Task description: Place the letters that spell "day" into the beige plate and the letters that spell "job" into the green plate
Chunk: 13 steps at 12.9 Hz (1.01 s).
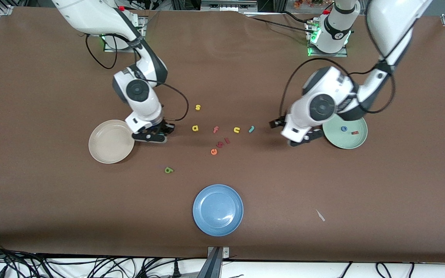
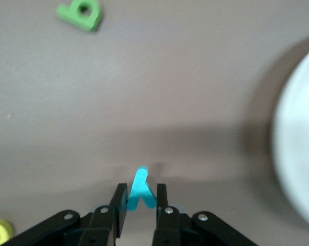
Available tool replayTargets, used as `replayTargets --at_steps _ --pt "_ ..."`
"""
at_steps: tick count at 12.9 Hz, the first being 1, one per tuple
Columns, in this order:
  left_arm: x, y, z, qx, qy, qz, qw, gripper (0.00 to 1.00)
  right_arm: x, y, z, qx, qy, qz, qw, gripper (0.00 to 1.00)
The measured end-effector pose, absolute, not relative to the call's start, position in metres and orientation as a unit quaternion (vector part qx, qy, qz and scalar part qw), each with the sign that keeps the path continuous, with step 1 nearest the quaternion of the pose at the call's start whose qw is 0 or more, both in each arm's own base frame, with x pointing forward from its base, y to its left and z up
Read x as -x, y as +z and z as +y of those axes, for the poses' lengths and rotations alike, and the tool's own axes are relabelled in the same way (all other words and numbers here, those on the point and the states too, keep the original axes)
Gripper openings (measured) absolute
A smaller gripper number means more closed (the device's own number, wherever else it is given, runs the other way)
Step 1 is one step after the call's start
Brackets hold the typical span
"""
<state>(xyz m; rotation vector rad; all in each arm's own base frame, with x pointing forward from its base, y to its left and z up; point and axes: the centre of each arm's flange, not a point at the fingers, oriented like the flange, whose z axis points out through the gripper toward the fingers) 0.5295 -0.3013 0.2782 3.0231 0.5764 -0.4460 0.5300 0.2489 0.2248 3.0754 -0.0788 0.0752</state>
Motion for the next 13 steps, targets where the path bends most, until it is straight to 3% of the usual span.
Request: replayTargets --at_steps 3,6,7,11,13 --pt "-0.513 0.247 -0.352 -0.979 -0.113 0.164 0.037 1.00 -0.552 0.270 0.178 -0.998 0.010 0.021 0.058 0.27" --pt "-0.508 0.213 -0.364 -0.988 -0.084 0.125 0.031 1.00 -0.559 0.279 0.113 -0.996 -0.011 0.048 0.072 0.27" --pt "-0.513 0.206 -0.365 -0.990 -0.076 0.117 0.032 1.00 -0.557 0.274 0.099 -0.996 -0.019 0.049 0.075 0.33" --pt "-0.525 0.184 -0.372 -0.991 -0.072 0.112 0.030 0.94 -0.552 0.267 0.098 -0.996 -0.028 0.047 0.070 0.78" --pt "-0.522 0.174 -0.376 -0.992 -0.070 0.107 0.018 0.68 -0.556 0.273 0.110 -0.998 -0.021 0.032 0.046 0.82"
